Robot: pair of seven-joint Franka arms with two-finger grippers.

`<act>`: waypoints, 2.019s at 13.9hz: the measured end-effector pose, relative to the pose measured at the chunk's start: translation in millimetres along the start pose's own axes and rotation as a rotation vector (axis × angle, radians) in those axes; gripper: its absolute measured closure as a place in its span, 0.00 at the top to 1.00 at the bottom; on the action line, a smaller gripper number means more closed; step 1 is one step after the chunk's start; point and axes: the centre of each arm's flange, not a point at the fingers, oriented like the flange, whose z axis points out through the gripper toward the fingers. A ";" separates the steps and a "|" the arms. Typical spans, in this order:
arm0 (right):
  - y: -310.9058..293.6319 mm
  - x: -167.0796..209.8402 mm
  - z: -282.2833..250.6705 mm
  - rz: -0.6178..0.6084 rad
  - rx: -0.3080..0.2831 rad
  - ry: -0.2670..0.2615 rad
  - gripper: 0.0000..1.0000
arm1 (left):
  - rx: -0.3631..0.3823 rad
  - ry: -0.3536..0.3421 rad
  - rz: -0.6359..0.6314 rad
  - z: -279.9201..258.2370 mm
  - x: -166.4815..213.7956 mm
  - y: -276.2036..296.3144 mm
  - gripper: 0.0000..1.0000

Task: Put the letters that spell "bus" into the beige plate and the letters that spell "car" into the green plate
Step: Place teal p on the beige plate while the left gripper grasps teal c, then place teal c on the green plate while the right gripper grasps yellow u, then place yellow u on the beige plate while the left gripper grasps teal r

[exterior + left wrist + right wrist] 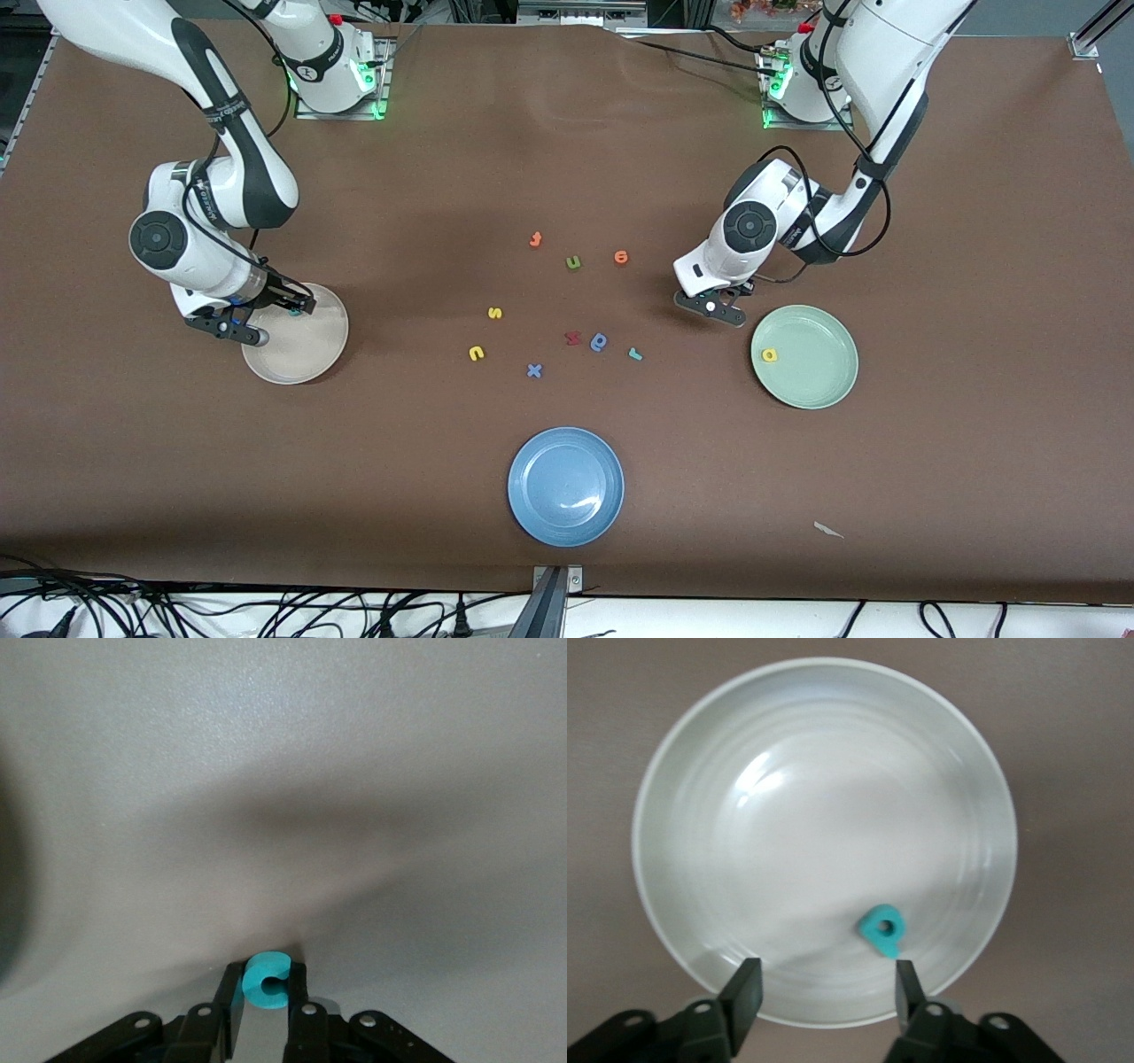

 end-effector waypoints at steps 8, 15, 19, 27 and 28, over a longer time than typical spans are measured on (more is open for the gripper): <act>-197.8 -44.5 -9.2 0.007 0.045 0.068 1.00 | 0.057 0.037 -0.026 -99.5 30.3 -64.0 0.24; -277.8 -53.8 33.7 -0.119 0.040 0.074 1.00 | 0.011 0.049 0.041 -90.7 53.9 -183.5 0.49; -302.8 -53.3 49.9 -0.161 0.028 0.089 1.00 | -0.008 0.082 0.102 -106.0 65.9 -132.0 0.89; -310.3 -42.2 49.7 -0.162 0.037 0.108 0.93 | -0.033 0.159 0.296 -132.4 93.1 44.7 0.99; -310.6 -41.8 48.8 -0.156 0.043 0.105 0.93 | -0.040 0.149 0.312 -123.4 95.1 56.3 0.96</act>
